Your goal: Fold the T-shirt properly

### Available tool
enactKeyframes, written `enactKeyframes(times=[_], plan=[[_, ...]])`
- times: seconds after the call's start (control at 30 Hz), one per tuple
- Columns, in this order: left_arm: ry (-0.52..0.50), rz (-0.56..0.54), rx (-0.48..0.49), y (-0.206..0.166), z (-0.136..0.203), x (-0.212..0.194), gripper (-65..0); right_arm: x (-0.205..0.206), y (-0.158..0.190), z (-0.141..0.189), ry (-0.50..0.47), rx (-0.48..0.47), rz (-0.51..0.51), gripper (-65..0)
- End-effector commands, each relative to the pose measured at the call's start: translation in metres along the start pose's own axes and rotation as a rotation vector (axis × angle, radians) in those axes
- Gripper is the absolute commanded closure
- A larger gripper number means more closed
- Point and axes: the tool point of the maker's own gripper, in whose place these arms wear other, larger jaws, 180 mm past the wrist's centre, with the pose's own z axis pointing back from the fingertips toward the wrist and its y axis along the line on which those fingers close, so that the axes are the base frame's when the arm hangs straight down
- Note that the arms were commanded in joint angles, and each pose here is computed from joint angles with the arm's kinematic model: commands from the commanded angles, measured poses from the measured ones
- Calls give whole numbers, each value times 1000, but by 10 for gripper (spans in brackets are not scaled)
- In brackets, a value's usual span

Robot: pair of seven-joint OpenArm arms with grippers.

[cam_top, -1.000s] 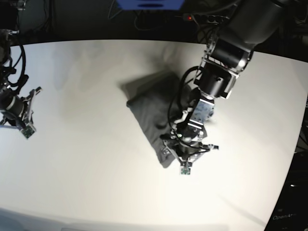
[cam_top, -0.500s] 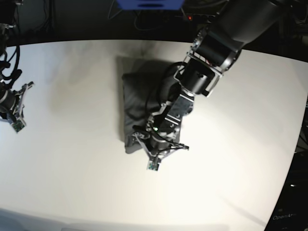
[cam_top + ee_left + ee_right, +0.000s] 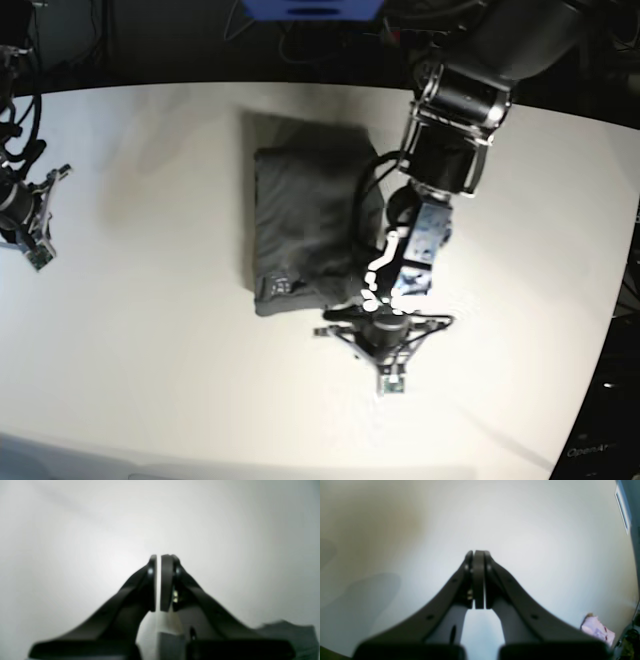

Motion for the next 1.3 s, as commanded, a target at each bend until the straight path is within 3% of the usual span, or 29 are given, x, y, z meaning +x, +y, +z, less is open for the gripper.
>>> enactKeyframes(times=[0.0,0.07,0.13,0.33,0.6,0.9,1.1,1.27], plan=[[-74,19,-13,1,8,26,-28,8,-14,6,-28,-34,12,-1],[-99,59,17,27,25,38,-28,8,-13,5,-29,-33,8,-1],[-40,87,24,38,38,29,-28,8,-7,4,-31,-23,-5,-1],[181,75,14,44,81,-49,-28,2,15,4,-34,17,-15,-1],[301,24,52,76,171,-121,-28,-31,55,10,-22,99,-30,-1],[355,-11,104,102,227,-178,-28,-101,79,27,119,-16,-33,-1],[385,-53,30,89,257,-210,-28,-135,90,42,220,-87,-57,-1],[421,-61,18,87,285,-239,-28,-175,92,63,293,-160,-206,-1]])
